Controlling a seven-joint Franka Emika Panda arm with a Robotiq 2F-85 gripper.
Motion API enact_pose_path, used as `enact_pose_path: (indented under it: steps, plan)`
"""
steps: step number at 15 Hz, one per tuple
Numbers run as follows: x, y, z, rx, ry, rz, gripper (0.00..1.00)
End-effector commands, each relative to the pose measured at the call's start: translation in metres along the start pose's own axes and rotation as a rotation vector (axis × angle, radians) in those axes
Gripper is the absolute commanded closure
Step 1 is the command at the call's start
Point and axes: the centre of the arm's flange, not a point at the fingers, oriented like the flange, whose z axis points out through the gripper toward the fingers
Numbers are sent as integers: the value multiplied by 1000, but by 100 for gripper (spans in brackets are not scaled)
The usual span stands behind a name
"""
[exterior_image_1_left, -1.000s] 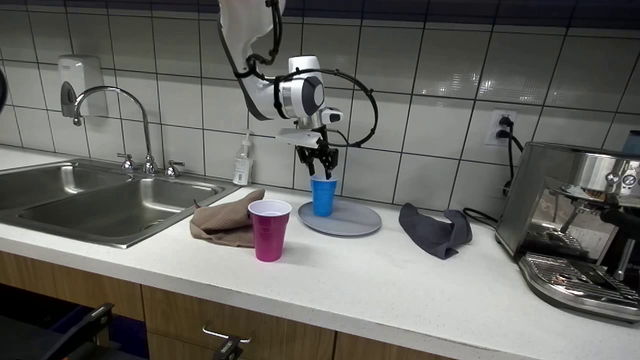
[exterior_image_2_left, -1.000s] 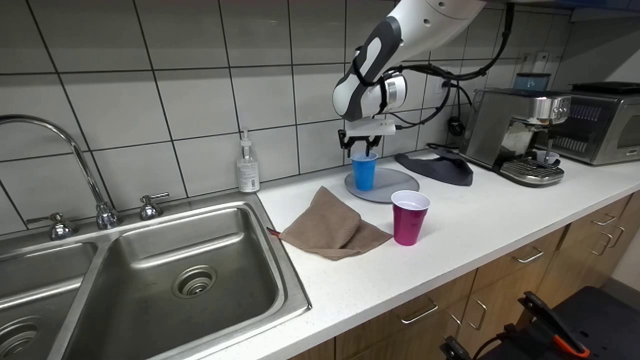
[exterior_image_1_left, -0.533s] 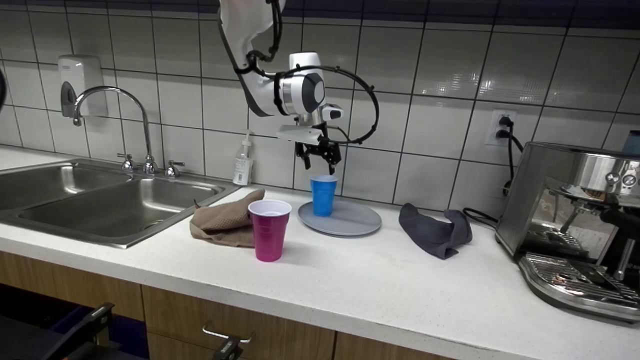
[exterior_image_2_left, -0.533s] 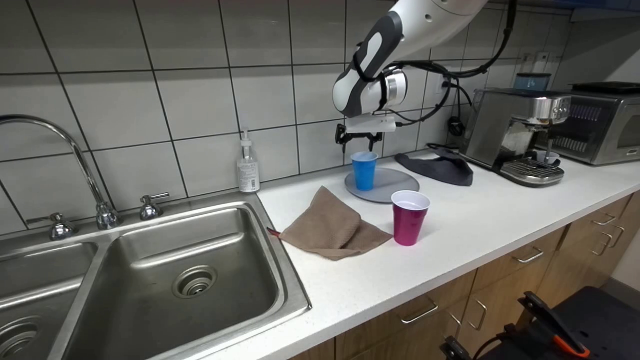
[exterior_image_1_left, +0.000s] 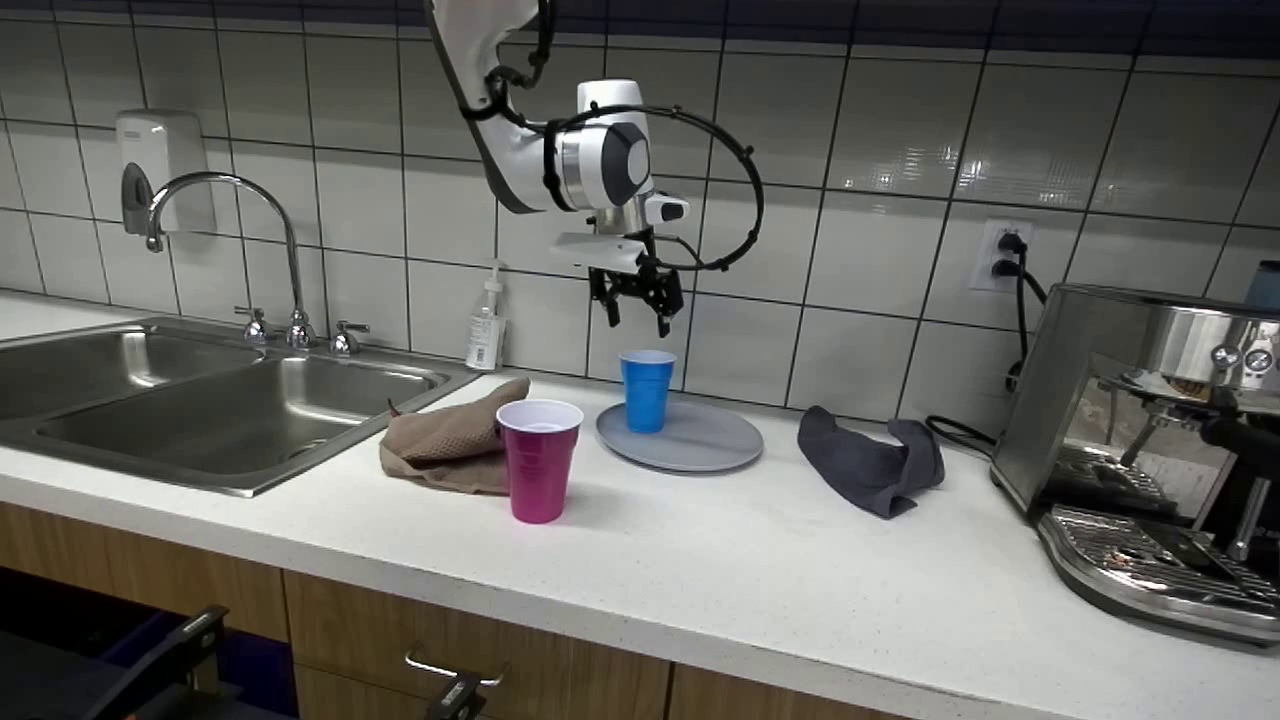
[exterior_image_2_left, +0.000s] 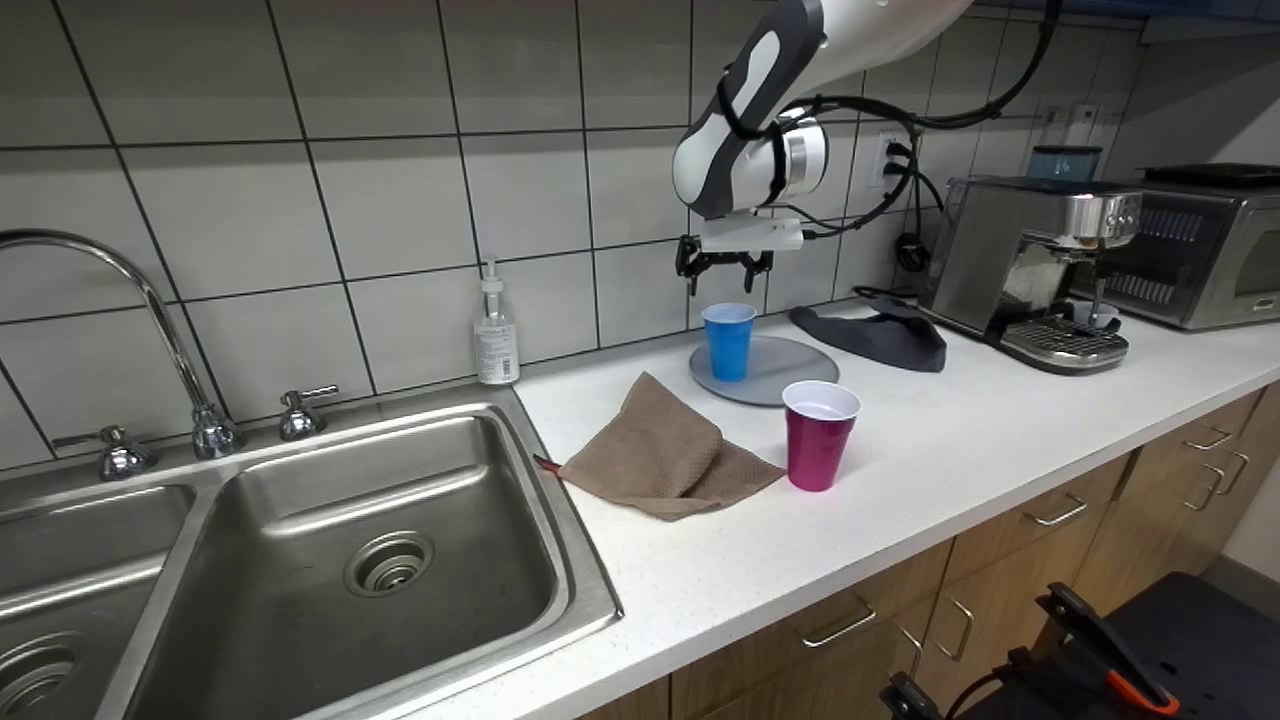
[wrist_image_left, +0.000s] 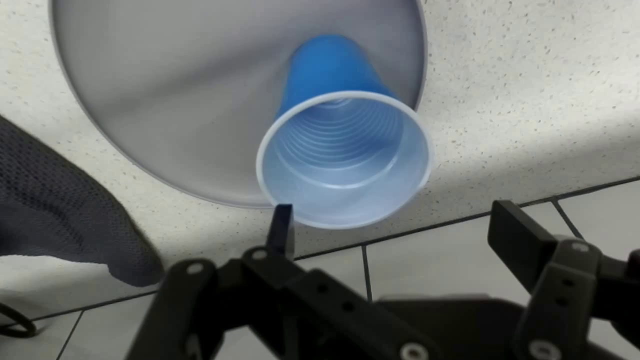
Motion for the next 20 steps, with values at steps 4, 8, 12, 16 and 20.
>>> enact_pose_path:
  steps: [4,8,12,16,20]
  plan:
    - [-41,24,-43,17,-7,-12,0]
    - [-62,34,-58,14,-10,-1,0]
    - [-83,44,-69,12,-15,8,0]
    - [-103,54,-78,12,-28,10,0]
    - [-124,65,-84,5,-49,5,0]
